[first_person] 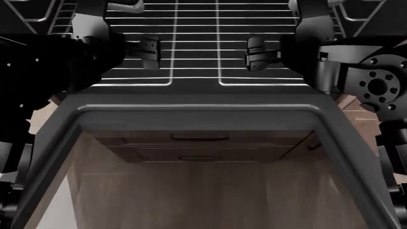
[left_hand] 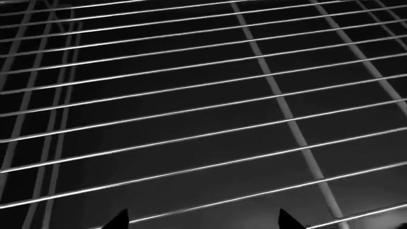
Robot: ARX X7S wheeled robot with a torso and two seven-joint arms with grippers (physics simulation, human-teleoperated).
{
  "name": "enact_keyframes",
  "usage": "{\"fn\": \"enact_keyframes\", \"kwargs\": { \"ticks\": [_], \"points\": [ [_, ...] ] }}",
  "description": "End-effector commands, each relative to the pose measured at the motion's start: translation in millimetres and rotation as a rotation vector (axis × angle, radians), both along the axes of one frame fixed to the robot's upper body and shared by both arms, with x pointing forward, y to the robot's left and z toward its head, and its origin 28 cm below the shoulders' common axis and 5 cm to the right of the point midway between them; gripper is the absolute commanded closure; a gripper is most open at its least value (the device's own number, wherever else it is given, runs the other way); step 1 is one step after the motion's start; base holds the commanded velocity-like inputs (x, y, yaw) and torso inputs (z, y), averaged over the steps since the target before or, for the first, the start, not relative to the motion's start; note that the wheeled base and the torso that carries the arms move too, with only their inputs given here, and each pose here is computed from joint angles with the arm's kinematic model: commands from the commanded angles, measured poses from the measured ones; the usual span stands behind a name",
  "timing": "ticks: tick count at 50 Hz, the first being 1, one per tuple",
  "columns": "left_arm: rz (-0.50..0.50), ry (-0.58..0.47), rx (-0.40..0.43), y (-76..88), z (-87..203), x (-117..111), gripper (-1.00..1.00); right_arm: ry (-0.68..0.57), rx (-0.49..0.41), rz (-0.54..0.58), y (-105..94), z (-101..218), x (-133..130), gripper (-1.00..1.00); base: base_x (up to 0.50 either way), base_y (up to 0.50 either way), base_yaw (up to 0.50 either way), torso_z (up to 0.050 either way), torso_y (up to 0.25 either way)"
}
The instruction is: Fully slide the oven rack out.
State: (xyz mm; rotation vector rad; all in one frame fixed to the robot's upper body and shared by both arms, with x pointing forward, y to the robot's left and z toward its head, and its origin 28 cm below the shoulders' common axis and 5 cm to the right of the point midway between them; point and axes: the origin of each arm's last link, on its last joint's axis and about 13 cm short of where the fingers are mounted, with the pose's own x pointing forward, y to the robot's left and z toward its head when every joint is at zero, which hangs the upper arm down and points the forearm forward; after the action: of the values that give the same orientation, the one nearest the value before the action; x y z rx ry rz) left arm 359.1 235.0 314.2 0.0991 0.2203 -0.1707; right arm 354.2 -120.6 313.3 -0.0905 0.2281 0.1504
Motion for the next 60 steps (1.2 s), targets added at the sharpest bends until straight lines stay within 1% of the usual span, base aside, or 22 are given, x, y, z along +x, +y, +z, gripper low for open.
{"fn": "enact_keyframes", "kwargs": {
  "ticks": [1, 6, 15, 26, 35, 49, 53, 60],
  "points": [
    [0.047, 0.362, -0.007, 12.9, -81, 5, -1.0, 0.299, -0.052, -0.034, -12.8, -74, -7, -1.0, -0.01, 0.0, 0.0, 0.0, -0.011],
    [0.05, 0.381, -0.01, 16.0, -90, 2, -1.0, 0.32, -0.048, -0.043, -16.5, -83, -15, -1.0, 0.0, 0.0, 0.0, 0.0, -0.012],
    [0.059, 0.416, -0.024, 19.5, -102, -9, -1.0, 0.345, -0.045, -0.049, -21.7, -94, -28, -1.0, 0.0, 0.0, 0.0, 0.0, -0.012],
    [0.052, 0.449, 0.0, 23.3, -99, -20, -1.0, 0.358, -0.05, -0.039, -22.7, -94, -37, -1.0, -0.01, 0.0, 0.0, 0.0, -0.012],
    [0.037, 0.498, -0.006, 24.1, -114, -30, -1.0, 0.376, -0.039, -0.044, -28.2, -100, -53, -1.0, 0.0, 0.0, 0.0, 0.0, -0.012],
    [0.02, 0.539, -0.016, 22.8, -124, -44, -1.0, 0.402, -0.044, -0.042, -32.4, -111, -73, -1.0, -0.01, 0.0, 0.0, 0.0, -0.013],
    [0.021, 0.567, -0.028, 24.6, -137, -53, -1.0, 0.41, -0.048, -0.04, -33.7, -114, -78, -1.0, -0.01, 0.0, 0.0, 0.0, -0.014],
    [0.021, 0.584, -0.034, 28.2, -144, -60, -1.0, 0.422, -0.054, -0.035, -33.6, -115, -90, -1.0, -0.01, 0.0, 0.0, 0.0, -0.014]
  ]
}}
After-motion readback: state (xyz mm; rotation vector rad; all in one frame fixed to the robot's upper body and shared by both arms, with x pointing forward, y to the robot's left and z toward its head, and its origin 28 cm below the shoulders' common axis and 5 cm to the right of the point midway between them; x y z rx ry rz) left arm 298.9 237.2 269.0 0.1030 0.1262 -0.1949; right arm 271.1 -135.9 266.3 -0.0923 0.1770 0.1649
